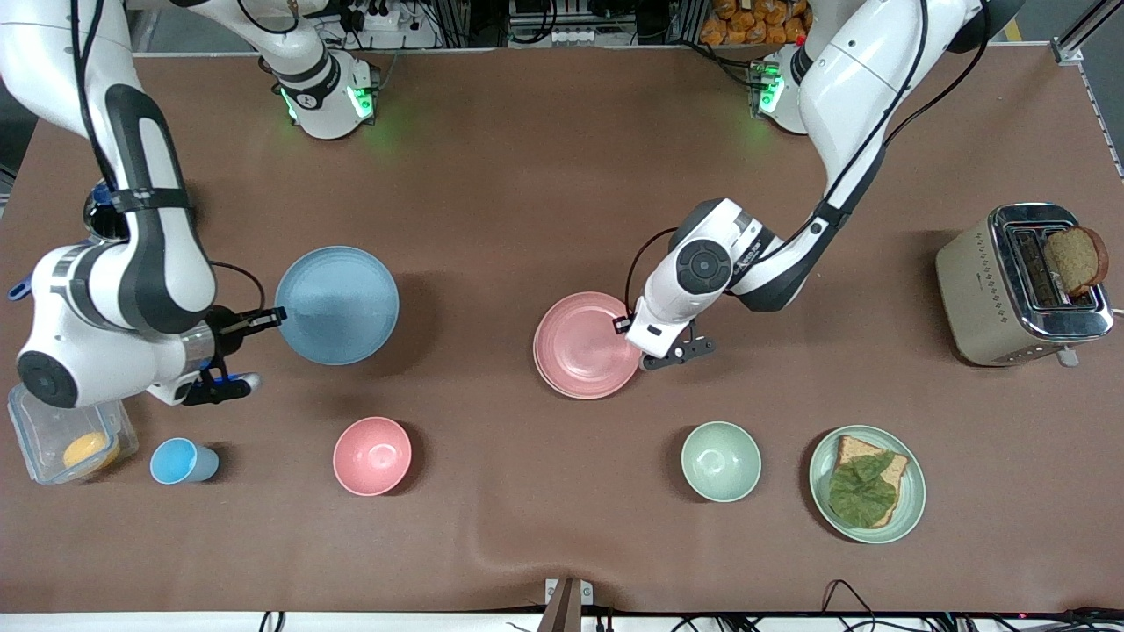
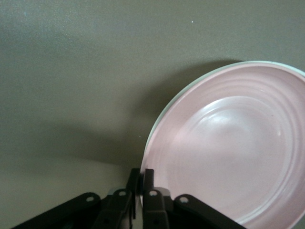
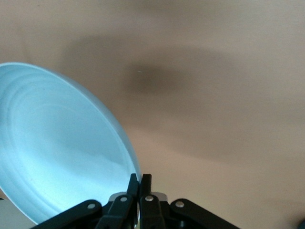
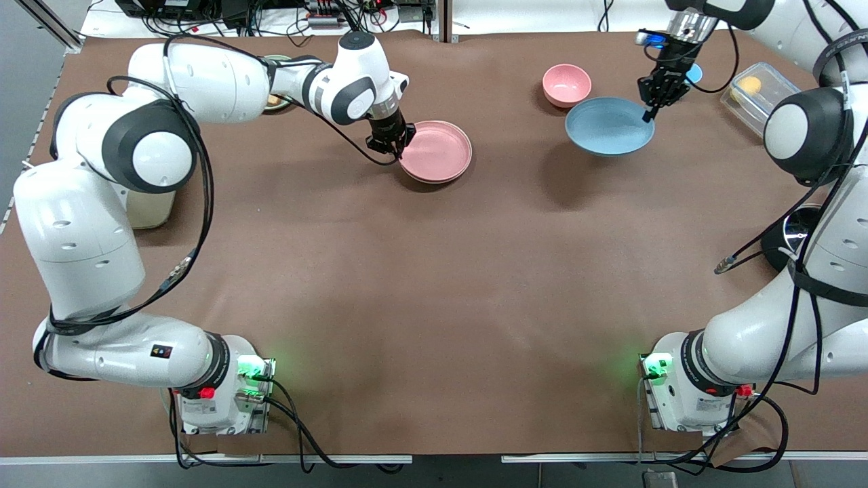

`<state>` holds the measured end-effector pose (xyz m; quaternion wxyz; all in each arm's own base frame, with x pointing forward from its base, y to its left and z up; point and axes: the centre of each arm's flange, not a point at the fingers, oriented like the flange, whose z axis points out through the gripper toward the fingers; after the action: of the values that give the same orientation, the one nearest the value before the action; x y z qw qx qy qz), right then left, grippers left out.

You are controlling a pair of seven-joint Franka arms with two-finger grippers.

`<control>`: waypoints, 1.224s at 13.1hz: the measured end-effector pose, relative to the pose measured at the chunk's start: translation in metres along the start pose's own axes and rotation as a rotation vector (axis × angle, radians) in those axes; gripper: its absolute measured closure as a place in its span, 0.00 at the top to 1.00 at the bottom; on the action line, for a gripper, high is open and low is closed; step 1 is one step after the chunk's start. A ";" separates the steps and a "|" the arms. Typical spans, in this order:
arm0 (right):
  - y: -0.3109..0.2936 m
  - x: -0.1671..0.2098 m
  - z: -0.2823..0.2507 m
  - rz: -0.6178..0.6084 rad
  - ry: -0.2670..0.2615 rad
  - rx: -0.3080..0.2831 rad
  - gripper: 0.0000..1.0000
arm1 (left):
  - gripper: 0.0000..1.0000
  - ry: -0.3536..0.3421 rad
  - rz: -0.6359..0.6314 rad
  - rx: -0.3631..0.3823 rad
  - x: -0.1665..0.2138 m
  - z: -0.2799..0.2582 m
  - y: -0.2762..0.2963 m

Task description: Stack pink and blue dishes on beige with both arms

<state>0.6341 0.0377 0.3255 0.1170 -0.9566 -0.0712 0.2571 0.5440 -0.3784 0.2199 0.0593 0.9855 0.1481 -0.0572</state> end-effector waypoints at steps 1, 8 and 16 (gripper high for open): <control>-0.012 0.002 0.002 0.001 -0.001 0.014 0.03 | 0.23 0.002 -0.004 -0.002 0.001 -0.001 0.000; -0.130 0.025 0.045 0.042 -0.005 0.079 0.03 | 0.96 0.189 -0.130 -0.040 0.072 -0.164 -0.051; -0.267 0.063 0.140 0.116 0.097 0.172 0.03 | 1.00 0.273 -0.174 0.113 0.114 -0.344 -0.218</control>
<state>0.5969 0.3335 0.2477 0.1867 -0.9569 0.0123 0.2219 0.6203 -0.0932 0.5229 -0.0220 0.9693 0.2363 0.0640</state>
